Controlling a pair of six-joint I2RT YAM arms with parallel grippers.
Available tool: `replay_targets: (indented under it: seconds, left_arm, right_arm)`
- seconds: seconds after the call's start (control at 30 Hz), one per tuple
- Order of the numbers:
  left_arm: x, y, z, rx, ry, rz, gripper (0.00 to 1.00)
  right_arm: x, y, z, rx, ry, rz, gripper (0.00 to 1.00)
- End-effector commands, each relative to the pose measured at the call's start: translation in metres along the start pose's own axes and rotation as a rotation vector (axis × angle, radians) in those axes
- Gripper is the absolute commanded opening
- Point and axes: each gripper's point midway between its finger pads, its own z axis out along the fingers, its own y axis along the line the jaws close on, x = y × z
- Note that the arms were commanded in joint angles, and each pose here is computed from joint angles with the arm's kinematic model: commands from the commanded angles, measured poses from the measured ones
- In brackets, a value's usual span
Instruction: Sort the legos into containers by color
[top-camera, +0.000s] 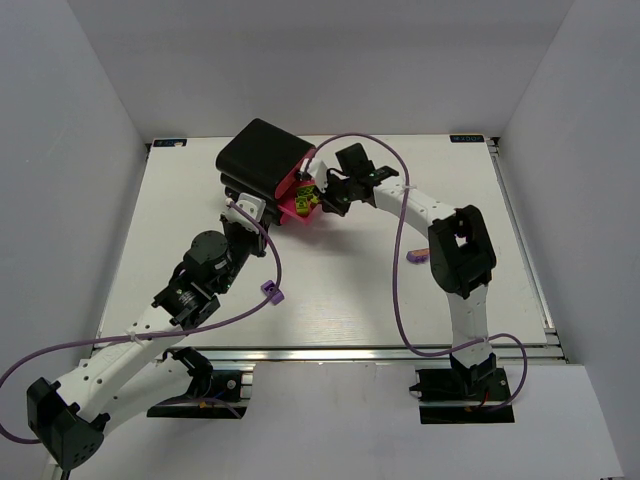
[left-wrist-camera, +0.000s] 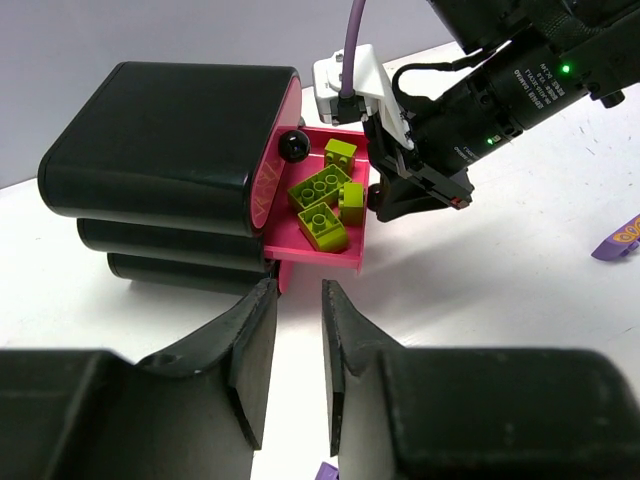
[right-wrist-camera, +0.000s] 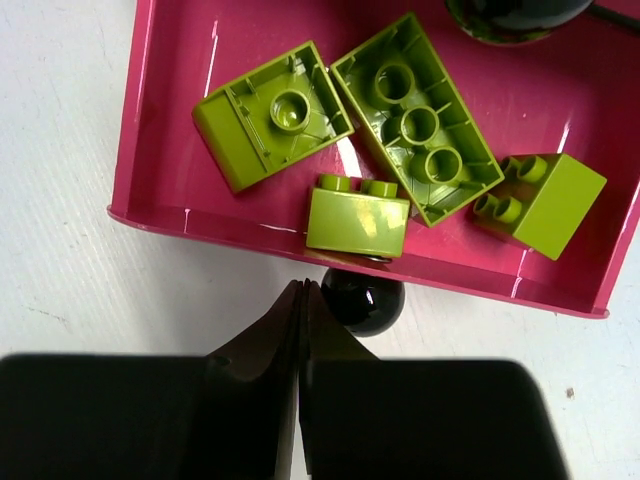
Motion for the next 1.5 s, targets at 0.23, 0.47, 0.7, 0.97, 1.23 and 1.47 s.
replay_targets:
  seconds: [0.23, 0.47, 0.7, 0.97, 1.23, 1.47]
  left_arm:
    - [-0.006, 0.006, -0.002, -0.026, -0.023, -0.002, 0.37]
    - [-0.004, 0.009, -0.002, -0.038, -0.019, 0.005, 0.38]
    - [-0.001, 0.013, -0.002, -0.061, -0.014, 0.018, 0.39]
    - [0.003, 0.014, -0.001, -0.068, -0.006, 0.027, 0.39]
    - [0.001, 0.009, 0.000, -0.042, -0.008, 0.021, 0.39]
    - [-0.001, 0.012, -0.002, -0.053, -0.016, 0.019, 0.39]
  right_arm:
    - [-0.043, 0.005, 0.019, 0.003, -0.180, 0.057, 0.00]
    - [-0.089, -0.008, 0.031, 0.067, -0.291, 0.105, 0.00]
    - [-0.109, -0.022, 0.048, 0.166, -0.362, 0.100, 0.00]
    - [-0.117, -0.020, 0.040, 0.171, -0.411, 0.140, 0.00]
    - [-0.111, 0.003, 0.003, 0.114, -0.395, 0.154, 0.00]
    - [-0.107, 0.019, -0.015, 0.027, -0.379, 0.262, 0.00]
